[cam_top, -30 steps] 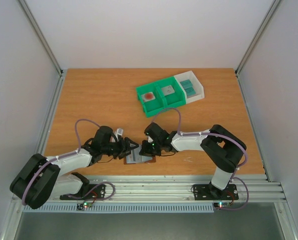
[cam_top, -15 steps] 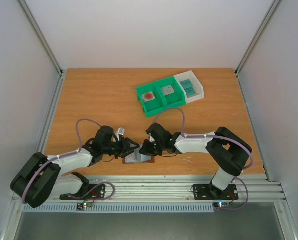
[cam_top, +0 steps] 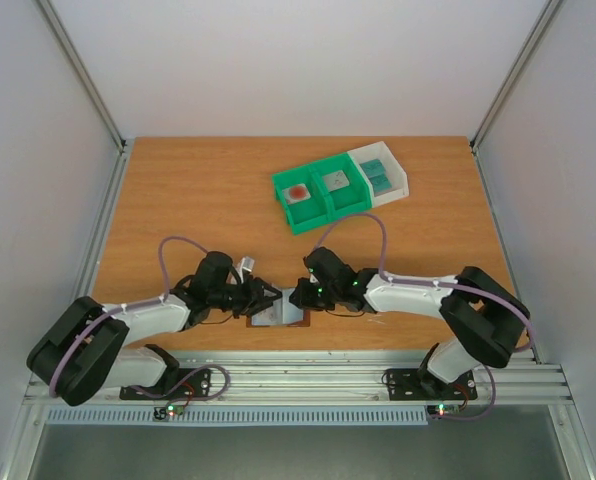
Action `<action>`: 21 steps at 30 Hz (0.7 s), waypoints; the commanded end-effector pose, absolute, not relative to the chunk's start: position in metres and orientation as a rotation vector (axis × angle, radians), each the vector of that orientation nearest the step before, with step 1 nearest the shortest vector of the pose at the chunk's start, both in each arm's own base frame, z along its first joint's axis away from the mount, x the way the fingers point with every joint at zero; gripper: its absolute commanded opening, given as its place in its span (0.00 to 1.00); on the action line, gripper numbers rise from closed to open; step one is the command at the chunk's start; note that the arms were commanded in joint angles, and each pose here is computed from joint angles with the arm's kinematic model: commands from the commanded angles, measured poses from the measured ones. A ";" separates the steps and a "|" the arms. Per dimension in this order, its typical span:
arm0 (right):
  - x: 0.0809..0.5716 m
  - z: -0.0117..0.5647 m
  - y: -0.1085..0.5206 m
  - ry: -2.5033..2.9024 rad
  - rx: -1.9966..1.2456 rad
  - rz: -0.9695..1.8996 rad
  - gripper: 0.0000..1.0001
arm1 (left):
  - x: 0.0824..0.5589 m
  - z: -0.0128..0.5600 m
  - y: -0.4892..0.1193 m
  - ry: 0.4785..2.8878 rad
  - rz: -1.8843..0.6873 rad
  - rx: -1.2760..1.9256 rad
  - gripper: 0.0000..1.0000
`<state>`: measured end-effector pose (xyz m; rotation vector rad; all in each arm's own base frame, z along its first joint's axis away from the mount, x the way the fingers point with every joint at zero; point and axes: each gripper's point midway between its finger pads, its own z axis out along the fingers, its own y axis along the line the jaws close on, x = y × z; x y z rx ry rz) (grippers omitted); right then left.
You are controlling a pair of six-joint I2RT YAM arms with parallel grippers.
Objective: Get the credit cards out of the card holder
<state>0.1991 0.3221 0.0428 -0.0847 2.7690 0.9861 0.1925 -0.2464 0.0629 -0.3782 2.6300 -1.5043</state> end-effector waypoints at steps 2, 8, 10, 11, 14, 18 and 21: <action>0.203 0.049 0.295 2.730 -0.062 0.825 0.14 | 0.203 0.083 -0.262 2.556 -1.554 -0.272 0.36; 0.206 0.057 0.284 2.699 -0.038 0.775 0.14 | 0.199 0.084 -0.272 2.571 -1.569 -0.234 0.37; 0.207 0.060 0.282 2.691 -0.033 0.762 0.14 | 0.198 0.084 -0.276 2.575 -1.574 -0.216 0.37; 0.208 0.061 0.281 2.688 -0.031 0.760 0.14 | 0.197 0.084 -0.277 2.575 -1.575 -0.212 0.37; 0.208 0.066 0.281 2.675 -0.030 0.765 0.14 | 0.198 0.083 -0.278 2.574 -1.574 -0.209 0.37; 0.207 0.069 0.281 2.673 -0.031 0.777 0.14 | 0.199 0.083 -0.278 2.567 -1.576 -0.205 0.37; 0.206 0.071 0.283 2.672 -0.042 0.790 0.14 | 0.199 0.082 -0.277 2.569 -1.558 -0.213 0.36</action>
